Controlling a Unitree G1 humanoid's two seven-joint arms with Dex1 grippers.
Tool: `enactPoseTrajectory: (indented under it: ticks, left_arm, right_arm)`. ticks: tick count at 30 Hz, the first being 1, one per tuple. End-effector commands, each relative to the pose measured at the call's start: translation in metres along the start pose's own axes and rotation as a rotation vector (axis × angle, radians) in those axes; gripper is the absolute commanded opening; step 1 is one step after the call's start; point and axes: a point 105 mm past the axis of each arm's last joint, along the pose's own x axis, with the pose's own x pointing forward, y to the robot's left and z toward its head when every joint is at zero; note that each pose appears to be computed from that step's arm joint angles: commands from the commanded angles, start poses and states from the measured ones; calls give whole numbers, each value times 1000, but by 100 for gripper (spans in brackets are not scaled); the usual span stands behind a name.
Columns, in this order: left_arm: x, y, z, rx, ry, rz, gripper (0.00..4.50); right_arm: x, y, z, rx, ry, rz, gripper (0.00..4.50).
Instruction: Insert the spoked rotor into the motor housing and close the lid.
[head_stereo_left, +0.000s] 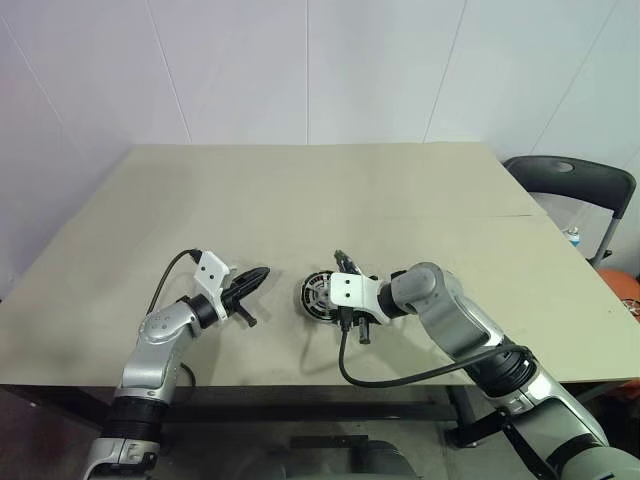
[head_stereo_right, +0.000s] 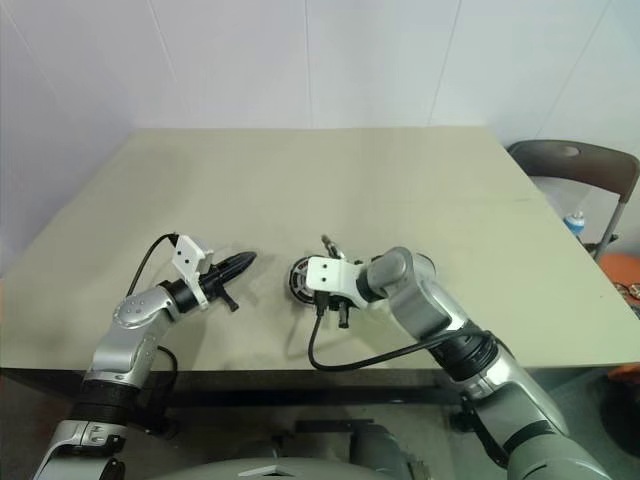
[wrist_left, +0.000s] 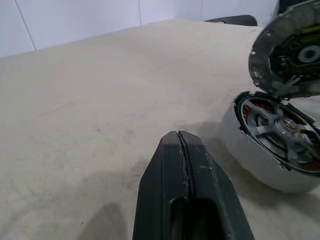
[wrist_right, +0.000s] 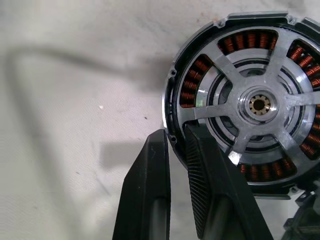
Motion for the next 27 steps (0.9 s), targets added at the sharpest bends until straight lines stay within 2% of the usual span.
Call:
enactPoseTrajectory:
  ticks: [1, 6, 14, 15, 16, 22, 27]
  left_arm:
    - [1, 2, 11, 30, -36, 4, 0]
    - [2, 2, 10, 31, -36, 5, 0]
    - [0, 2, 8, 30, -25, 7, 0]
    - [0, 2, 7, 30, -23, 7, 0]
    - [-1, 2, 7, 30, -21, 6, 0]
    - [0, 1, 6, 26, -18, 2, 0]
    - [0, 1, 4, 23, -13, -2, 0]
  right_arm:
    - [5, -13, 12, 32, -35, -57, 56]
    - [13, -27, 13, 83, -45, -124, 56]
    - [14, -27, 4, 78, -28, -113, 56]
    - [11, -27, 5, 74, -36, -107, 96]
    - [9, -28, 7, 73, -48, -104, 114]
    - [-4, -38, 28, 123, -187, -103, 295]
    - [-17, -32, 45, 148, -295, -30, 295]
